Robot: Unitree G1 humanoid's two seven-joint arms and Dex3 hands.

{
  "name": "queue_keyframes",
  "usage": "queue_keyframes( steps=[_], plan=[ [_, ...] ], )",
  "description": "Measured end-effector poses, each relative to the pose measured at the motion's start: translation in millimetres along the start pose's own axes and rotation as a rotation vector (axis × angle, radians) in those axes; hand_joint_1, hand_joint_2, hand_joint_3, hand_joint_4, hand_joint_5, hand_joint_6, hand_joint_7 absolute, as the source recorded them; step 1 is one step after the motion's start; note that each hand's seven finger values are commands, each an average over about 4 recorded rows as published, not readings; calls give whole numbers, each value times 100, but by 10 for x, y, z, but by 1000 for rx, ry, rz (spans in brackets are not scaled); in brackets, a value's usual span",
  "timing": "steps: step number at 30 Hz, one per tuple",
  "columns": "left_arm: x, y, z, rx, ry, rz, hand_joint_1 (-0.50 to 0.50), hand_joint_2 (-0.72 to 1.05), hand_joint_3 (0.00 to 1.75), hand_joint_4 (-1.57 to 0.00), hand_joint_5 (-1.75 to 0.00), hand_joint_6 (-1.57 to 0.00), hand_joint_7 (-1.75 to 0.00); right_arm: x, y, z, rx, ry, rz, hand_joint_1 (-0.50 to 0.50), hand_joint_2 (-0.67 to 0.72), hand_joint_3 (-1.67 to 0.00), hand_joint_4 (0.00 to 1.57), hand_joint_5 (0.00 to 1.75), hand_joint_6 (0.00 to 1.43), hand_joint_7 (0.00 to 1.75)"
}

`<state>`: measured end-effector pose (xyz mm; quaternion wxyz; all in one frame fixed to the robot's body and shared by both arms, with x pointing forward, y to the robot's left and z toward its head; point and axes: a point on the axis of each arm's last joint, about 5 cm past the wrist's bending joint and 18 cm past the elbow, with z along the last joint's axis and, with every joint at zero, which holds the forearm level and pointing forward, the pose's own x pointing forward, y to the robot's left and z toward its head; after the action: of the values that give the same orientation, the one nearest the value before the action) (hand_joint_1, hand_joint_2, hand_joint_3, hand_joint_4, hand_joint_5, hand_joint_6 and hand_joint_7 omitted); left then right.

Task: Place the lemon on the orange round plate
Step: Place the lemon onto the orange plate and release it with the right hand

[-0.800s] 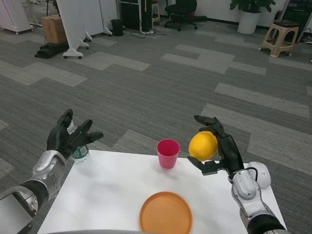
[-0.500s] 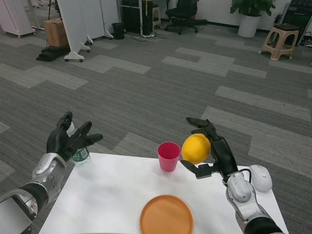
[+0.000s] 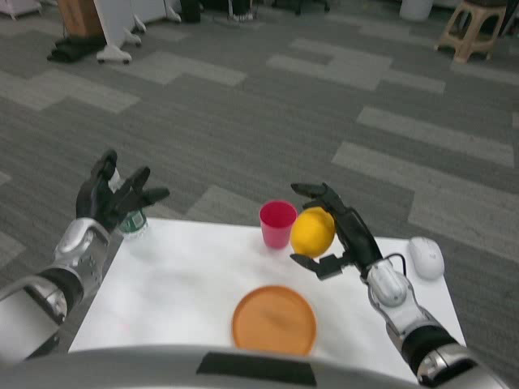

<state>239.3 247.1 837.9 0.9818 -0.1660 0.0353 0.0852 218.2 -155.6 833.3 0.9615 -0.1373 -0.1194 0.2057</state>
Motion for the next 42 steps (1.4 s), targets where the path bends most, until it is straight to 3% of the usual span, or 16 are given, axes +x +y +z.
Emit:
queue_keyframes(
  steps=[9,16,26,35,42],
  plan=[
    [-7,-1,-12,15,12,-8,50,78,4,-30,0,-5,0,-111,-17,-70,-30,63,103,-8,-60,-111,3,145,9,56],
    [-6,-1,-13,25,17,-14,50,78,9,-33,0,-5,0,-155,40,-99,-41,98,225,-7,-60,-111,1,145,9,56],
    [12,-6,-6,51,34,-26,50,78,9,-34,0,-5,0,4,96,-65,-104,96,412,-8,-64,-113,3,145,9,56],
    [98,-31,94,85,26,-52,50,78,9,-34,0,-5,0,32,136,-78,-147,135,525,-8,-60,-119,3,145,9,63],
    [109,-31,101,99,32,-55,50,78,9,-34,0,-5,0,56,174,-84,-186,157,610,-8,-60,-119,9,145,9,58]
  ],
)
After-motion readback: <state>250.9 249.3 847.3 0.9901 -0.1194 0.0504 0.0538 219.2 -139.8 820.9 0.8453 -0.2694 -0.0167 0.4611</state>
